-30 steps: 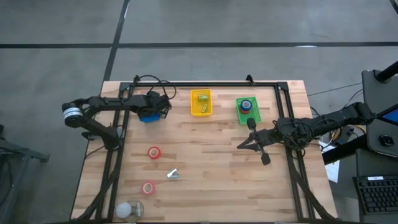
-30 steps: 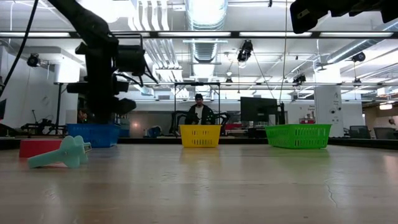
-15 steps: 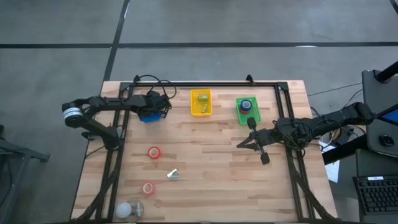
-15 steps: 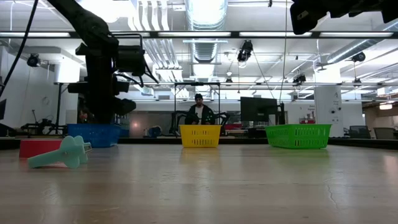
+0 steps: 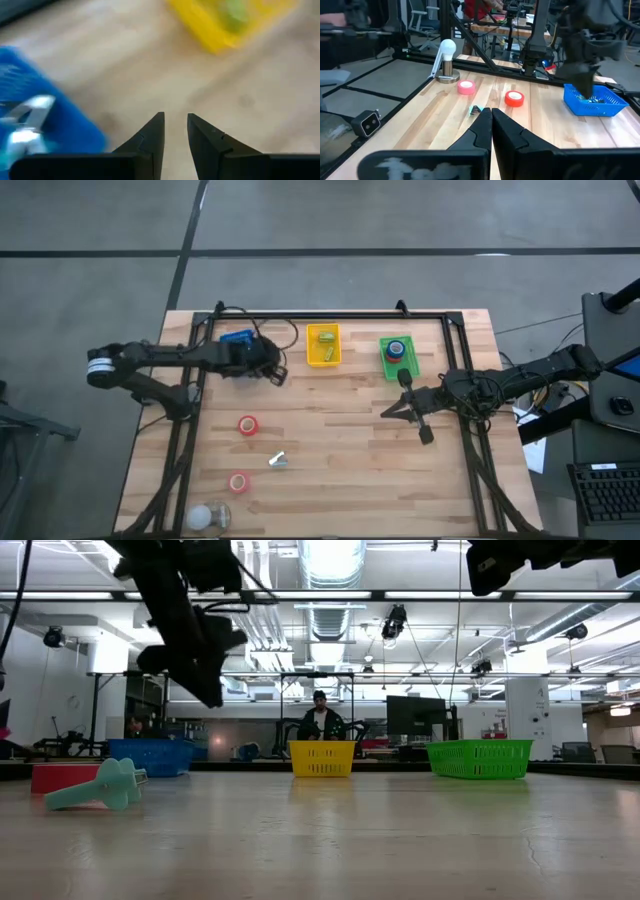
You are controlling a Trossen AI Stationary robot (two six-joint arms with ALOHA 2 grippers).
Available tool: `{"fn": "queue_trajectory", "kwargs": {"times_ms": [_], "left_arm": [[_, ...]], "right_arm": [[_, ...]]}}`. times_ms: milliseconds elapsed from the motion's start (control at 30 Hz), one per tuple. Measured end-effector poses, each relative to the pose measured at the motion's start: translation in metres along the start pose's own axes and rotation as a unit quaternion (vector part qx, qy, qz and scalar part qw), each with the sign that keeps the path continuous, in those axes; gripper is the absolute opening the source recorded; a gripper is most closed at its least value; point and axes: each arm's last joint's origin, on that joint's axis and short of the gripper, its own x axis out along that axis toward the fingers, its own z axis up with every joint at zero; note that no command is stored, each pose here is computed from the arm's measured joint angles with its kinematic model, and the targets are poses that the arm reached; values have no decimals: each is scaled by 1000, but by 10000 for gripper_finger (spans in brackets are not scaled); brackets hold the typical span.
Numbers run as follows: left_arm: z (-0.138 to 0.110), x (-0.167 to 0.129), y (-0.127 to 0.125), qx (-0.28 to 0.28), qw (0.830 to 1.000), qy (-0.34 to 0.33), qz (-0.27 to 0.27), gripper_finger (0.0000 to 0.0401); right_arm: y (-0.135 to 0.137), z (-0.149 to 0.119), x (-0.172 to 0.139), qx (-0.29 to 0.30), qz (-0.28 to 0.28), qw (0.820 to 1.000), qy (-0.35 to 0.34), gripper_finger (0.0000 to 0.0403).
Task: Pick and place Stapler, Stapler remover, tape
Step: Put the light blue staple remover into the blue bin
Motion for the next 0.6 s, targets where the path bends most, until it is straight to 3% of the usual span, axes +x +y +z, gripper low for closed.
{"fn": "queue_trajectory", "kwargs": {"times_ms": [233,400,600], "left_arm": [[-27,-14,-38,63,984,62,-152,85],[-59,-27,-57,161,964,76,-196,87],[-87,-35,-72,171,950,74,-249,85]], "right_arm": [[0,0,0,3,0,1000,0,8],[0,0,0,3,0,1000,0,8],[0,0,0,3,0,1000,0,8]]}}
